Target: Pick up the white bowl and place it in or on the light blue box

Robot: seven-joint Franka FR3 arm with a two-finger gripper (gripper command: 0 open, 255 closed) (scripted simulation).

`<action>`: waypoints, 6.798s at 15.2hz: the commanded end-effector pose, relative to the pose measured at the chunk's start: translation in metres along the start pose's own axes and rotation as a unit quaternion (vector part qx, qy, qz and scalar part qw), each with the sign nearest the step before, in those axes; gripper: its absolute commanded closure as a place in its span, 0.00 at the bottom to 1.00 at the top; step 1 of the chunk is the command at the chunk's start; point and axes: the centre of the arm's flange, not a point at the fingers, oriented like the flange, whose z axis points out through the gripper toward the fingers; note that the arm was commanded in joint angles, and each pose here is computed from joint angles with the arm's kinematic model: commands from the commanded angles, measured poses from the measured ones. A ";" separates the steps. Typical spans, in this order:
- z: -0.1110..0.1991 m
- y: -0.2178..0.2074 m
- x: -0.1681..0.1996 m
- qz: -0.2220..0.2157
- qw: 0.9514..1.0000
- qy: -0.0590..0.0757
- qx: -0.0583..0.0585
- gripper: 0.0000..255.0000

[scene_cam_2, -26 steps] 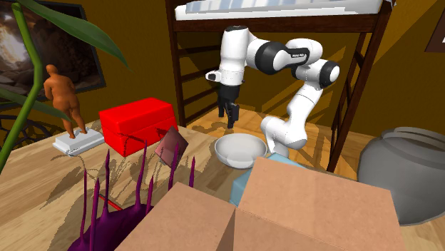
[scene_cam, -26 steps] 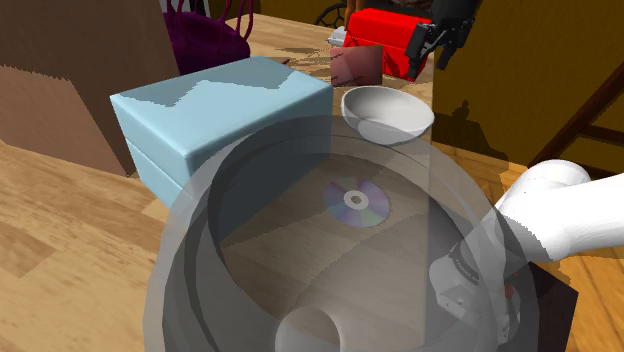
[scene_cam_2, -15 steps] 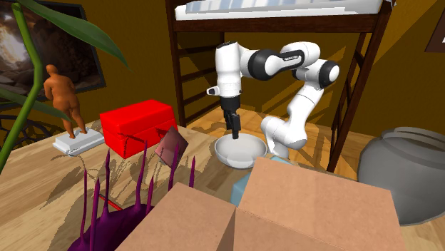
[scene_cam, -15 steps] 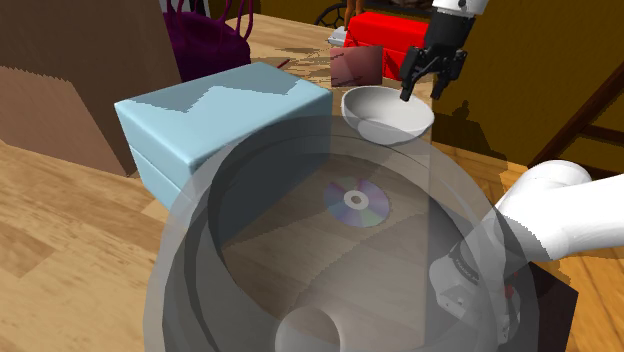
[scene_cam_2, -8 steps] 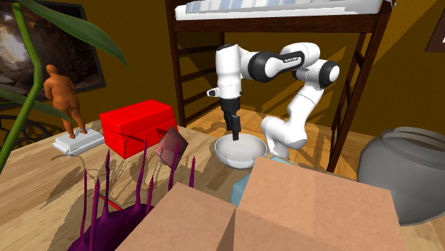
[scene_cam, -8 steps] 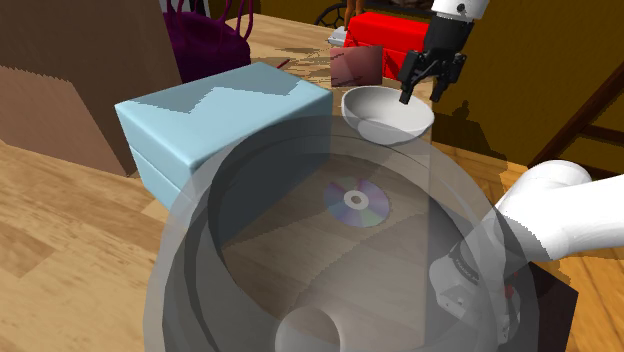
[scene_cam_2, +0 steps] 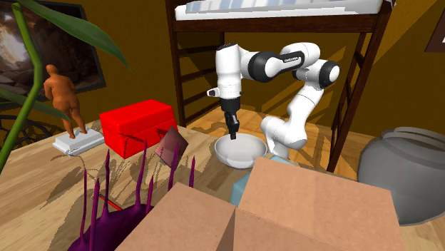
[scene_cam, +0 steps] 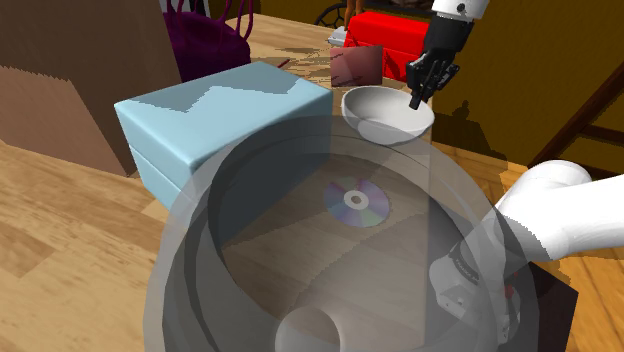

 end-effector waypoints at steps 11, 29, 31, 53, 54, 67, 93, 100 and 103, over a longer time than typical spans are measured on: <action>-0.042 -0.003 -0.002 0.000 1.000 0.000 0.000 1.00; -0.136 -0.011 -0.008 0.000 1.000 0.000 0.000 1.00; -0.147 -0.011 -0.009 0.000 1.000 0.000 0.000 1.00; -0.223 -0.122 -0.023 0.000 1.000 0.000 0.000 1.00; -0.223 -0.135 -0.024 0.000 1.000 0.000 0.000 1.00; -0.229 -0.306 -0.039 0.000 1.000 0.000 0.000 1.00; -0.124 -0.323 -0.035 0.000 1.000 0.000 0.000 1.00; -0.124 -0.323 -0.035 0.000 1.000 0.000 0.000 0.00; -0.124 -0.323 -0.035 0.000 1.000 0.000 0.000 0.00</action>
